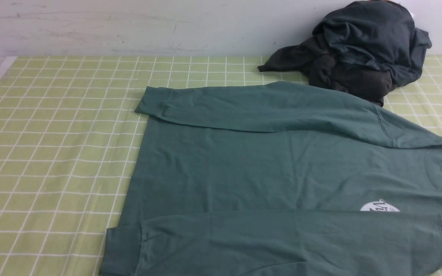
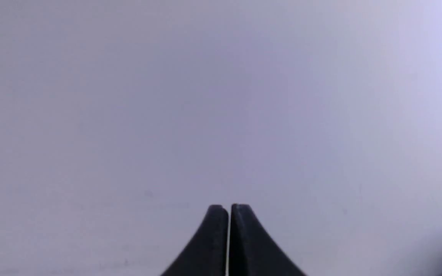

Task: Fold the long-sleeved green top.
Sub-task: Use the left arm to clamp the cuff closest to it

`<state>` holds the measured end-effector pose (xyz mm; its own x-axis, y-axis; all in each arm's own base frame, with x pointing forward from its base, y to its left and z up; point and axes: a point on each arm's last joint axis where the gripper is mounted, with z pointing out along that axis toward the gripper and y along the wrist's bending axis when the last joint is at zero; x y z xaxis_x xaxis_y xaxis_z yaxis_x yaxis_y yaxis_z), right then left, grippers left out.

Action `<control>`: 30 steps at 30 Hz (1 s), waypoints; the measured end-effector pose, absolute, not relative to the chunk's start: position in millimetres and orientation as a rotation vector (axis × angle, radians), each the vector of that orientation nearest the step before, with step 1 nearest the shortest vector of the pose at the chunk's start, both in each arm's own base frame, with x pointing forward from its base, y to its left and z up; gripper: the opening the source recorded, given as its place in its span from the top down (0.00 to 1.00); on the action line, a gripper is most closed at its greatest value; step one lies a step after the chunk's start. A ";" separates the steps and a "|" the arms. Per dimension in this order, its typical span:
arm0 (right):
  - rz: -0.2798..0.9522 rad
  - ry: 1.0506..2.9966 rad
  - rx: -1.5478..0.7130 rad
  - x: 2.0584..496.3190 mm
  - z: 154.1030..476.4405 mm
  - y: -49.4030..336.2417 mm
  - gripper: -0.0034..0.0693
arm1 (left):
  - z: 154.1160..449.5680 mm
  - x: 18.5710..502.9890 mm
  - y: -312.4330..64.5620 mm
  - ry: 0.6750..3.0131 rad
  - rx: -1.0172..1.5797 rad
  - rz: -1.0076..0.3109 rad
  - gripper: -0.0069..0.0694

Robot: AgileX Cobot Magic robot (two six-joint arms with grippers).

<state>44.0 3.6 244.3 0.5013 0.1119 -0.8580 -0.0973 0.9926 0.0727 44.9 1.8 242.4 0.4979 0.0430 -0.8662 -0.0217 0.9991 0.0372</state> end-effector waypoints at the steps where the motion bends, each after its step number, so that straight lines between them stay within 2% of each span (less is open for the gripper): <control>1: 0.139 1.021 0.020 43.2 245.7 3.7 0.97 | 244.7 43.5 2.1 1.020 0.014 0.034 0.91; 4: 0.223 1.047 0.071 44.5 243.5 3.7 0.97 | 253.1 37.8 3.3 0.910 -0.058 -0.080 0.91; 5: 0.229 1.052 0.076 44.7 243.2 3.6 0.97 | 253.2 37.7 3.3 0.907 -0.063 -0.089 0.91; 8: 0.336 1.081 0.148 46.2 240.5 3.4 0.97 | 254.2 37.4 3.4 0.897 -0.141 -0.250 0.91; 9: 0.337 1.080 0.147 46.1 240.6 3.5 0.97 | 254.7 37.2 3.4 0.895 -0.145 -0.259 0.91; 10: 0.362 1.059 0.155 45.2 242.2 3.7 0.97 | 264.4 36.4 2.6 0.911 -0.176 -0.337 0.91; 12: 0.341 1.060 0.133 44.1 247.9 4.4 0.97 | 285.9 35.8 0.6 0.959 -0.180 -0.376 0.91; 14: 0.306 1.063 0.104 42.4 257.5 5.0 0.97 | 303.3 35.6 -0.9 1.009 -0.163 -0.364 0.91; 15: 0.243 1.068 0.058 39.6 276.2 5.6 0.97 | 327.1 38.7 -2.5 1.086 -0.134 -0.324 0.91; 17: 0.163 1.115 0.018 41.0 300.9 5.4 0.97 | 349.9 50.8 -3.1 1.217 -0.104 -0.250 0.91; 18: 0.158 1.133 0.017 42.8 299.7 5.3 0.97 | 348.2 53.8 -3.2 1.242 -0.102 -0.241 0.91; 20: 0.091 1.248 0.011 54.1 322.7 3.2 0.97 | 363.4 79.1 -2.9 1.394 -0.074 -0.153 0.91; 21: 0.082 1.264 0.012 56.2 327.9 2.7 0.97 | 363.5 84.3 -2.8 1.422 -0.072 -0.141 0.91; 24: 0.038 1.524 0.048 90.3 327.9 -0.7 0.97 | 342.9 130.9 -3.0 1.703 -0.082 -0.085 0.91; 27: 0.076 1.897 0.163 121.5 293.9 -1.5 0.97 | 300.2 163.0 -8.6 2.066 -0.084 -0.066 0.91; 28: 0.078 1.935 0.169 124.9 289.8 -1.2 0.97 | 294.2 165.9 -9.1 2.117 -0.082 -0.058 0.91; 29: 0.098 2.140 0.186 133.8 268.9 2.6 0.97 | 272.0 173.2 -14.9 2.309 -0.073 -0.062 0.91; 30: 0.115 2.234 0.172 136.9 259.5 6.2 0.97 | 258.2 178.6 -18.7 2.417 -0.067 -0.065 0.91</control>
<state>136.9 6.2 259.5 -0.6136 0.1638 -0.7724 0.0839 0.9862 0.1425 178.6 -18.7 258.2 -0.7484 -0.0661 -0.6600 -0.0306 0.9974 -0.0652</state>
